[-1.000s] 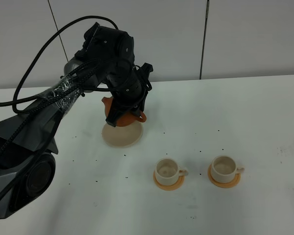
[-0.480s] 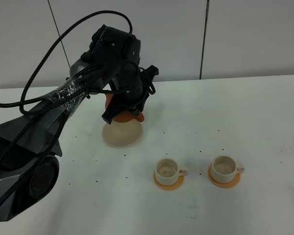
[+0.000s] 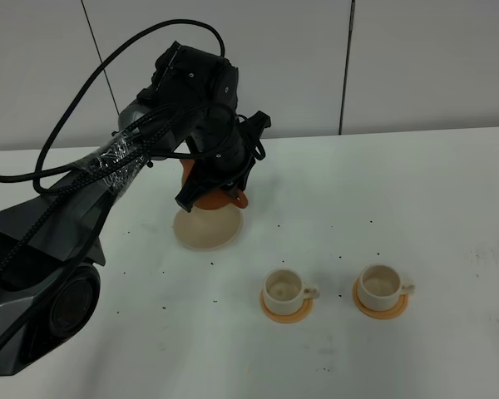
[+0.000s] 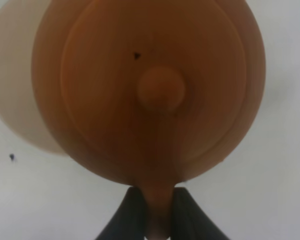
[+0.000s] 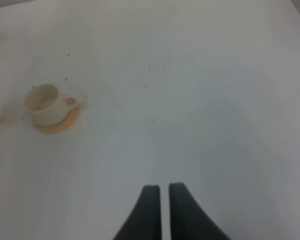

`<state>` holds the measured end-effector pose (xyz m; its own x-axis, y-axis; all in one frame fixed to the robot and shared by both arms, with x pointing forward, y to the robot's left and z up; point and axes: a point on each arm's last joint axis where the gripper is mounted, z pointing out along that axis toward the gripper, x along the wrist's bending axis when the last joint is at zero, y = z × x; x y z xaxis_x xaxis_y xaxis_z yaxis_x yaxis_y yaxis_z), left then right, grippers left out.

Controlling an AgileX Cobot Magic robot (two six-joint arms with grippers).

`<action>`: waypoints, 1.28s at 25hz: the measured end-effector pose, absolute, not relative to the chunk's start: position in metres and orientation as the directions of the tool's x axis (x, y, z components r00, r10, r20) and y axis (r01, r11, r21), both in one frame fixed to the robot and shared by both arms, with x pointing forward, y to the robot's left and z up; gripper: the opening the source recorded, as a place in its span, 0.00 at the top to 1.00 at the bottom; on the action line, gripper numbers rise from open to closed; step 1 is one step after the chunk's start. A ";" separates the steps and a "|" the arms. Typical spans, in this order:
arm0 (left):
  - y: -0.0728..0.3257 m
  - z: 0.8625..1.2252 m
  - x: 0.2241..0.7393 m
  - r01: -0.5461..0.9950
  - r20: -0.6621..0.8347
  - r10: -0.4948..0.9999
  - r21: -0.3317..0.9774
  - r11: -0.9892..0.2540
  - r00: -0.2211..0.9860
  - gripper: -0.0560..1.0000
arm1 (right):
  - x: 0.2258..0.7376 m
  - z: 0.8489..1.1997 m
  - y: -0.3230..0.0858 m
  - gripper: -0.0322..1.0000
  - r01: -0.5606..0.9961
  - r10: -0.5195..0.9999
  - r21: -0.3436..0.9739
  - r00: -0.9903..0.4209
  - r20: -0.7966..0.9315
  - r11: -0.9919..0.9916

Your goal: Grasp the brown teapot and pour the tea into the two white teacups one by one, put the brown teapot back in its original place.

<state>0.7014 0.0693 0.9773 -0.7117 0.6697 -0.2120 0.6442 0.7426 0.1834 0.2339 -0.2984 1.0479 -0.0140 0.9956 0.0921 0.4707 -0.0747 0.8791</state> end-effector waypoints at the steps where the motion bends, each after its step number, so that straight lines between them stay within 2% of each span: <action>1: 0.069 0.977 0.701 0.645 -0.214 0.669 0.177 0.743 -0.712 0.78 | 0.234 1.048 -0.298 0.94 0.471 0.996 0.879 -0.014 0.092 -0.075; 22: 0.068 0.977 0.701 0.674 -0.210 0.696 0.174 0.718 -0.687 0.78 | 0.234 1.048 -0.298 0.94 0.471 0.996 0.879 -0.014 0.092 -0.075; 28: 0.066 0.977 0.700 0.745 -0.200 0.763 0.174 0.645 -0.614 0.78 | 0.234 1.048 -0.298 0.94 0.471 0.996 0.879 -0.014 0.092 -0.075; 32: 0.062 0.977 0.698 0.834 -0.177 0.854 0.191 0.517 -0.489 0.78 | 0.234 1.048 -0.298 0.94 0.471 0.996 0.879 -0.014 0.092 -0.075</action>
